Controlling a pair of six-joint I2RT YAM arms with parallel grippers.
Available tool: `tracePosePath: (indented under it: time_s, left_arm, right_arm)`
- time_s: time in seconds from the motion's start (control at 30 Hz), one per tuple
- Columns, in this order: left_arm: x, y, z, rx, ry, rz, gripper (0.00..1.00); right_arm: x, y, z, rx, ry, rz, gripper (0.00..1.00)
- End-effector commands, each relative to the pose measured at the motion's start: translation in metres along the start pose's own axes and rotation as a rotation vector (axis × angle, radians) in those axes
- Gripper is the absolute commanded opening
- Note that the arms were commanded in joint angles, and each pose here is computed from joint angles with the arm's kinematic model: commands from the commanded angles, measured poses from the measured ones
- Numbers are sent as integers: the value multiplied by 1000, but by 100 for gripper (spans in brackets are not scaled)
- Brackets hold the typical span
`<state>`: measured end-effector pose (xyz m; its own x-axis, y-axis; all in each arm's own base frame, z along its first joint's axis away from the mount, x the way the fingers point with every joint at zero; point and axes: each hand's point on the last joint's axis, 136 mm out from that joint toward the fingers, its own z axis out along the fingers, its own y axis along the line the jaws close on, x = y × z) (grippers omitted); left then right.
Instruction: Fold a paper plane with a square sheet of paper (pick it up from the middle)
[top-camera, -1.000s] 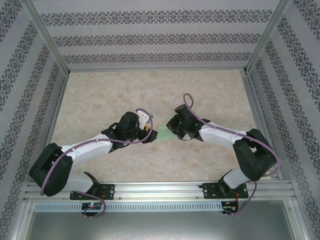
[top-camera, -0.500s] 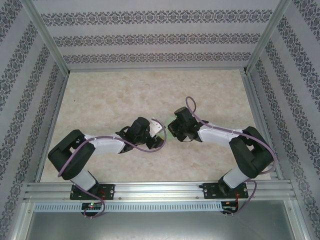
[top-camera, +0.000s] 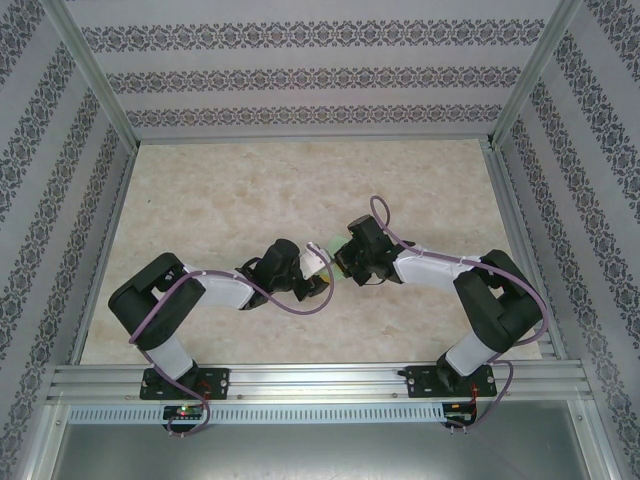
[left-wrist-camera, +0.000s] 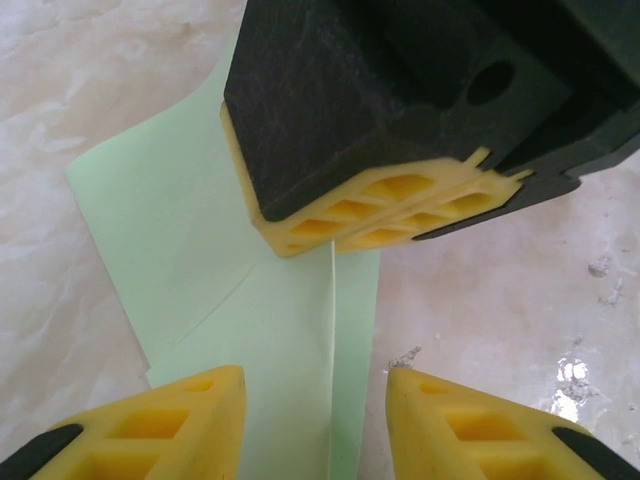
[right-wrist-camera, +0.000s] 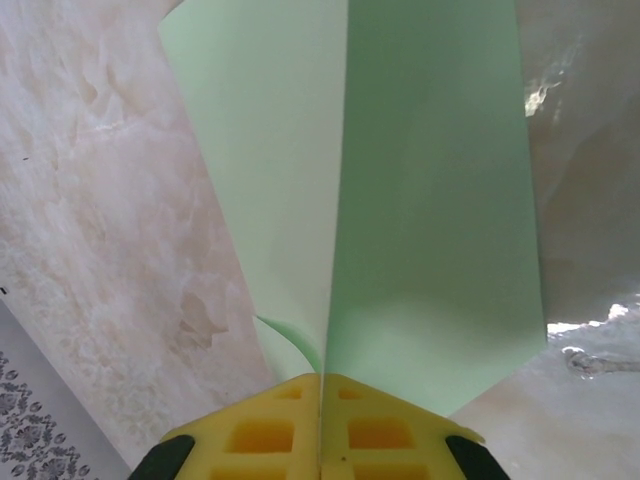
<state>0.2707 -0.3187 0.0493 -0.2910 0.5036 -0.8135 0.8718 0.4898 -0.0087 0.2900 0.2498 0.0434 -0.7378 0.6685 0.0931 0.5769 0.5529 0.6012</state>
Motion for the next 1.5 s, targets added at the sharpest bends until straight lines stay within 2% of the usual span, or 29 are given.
tracePosePath:
  time_s: [0.0, 0.27, 0.37, 0.43, 0.5, 0.67, 0.8, 0.93, 1.07, 1.27, 1.47]
  left_arm:
    - [-5, 5, 3, -50, -38, 49, 40]
    - [0, 6, 5, -52, -37, 48, 34]
    - [1, 5, 5, -51, -35, 51, 28]
    - [0, 5, 6, -48, -37, 50, 22]
    - [1, 5, 6, -45, -33, 43, 17]
    - [0, 1, 6, -26, -32, -15, 13]
    - [-3, 1, 2, -22, -25, -138, 10]
    - [-5, 5, 1, -21, -4, -296, 8]
    - [-9, 4, 0, -8, -12, -435, 7]
    - [-14, 10, -2, -11, -38, -580, 6]
    - [-4, 15, -1, 4, -40, -750, 5]
  right_arm:
    - [0, 12, -4, -35, 15, 27, 7]
    - [2, 18, -7, -62, 29, 41, 8]
    - [2, 19, -7, -64, 34, 45, 11]
    - [2, 20, -8, -72, 39, 42, 17]
    - [-1, 20, -10, -80, 31, 32, 28]
    - [-17, 19, -25, -121, -22, -30, 48]
    - [-29, 24, -41, -214, -66, -160, 56]
    - [-32, 25, -48, -260, -74, -305, 57]
    - [-20, 30, -49, -306, -22, -434, 56]
    - [-11, 23, -36, -289, 33, -475, 53]
    - [0, 20, -19, -263, 93, -506, 49]
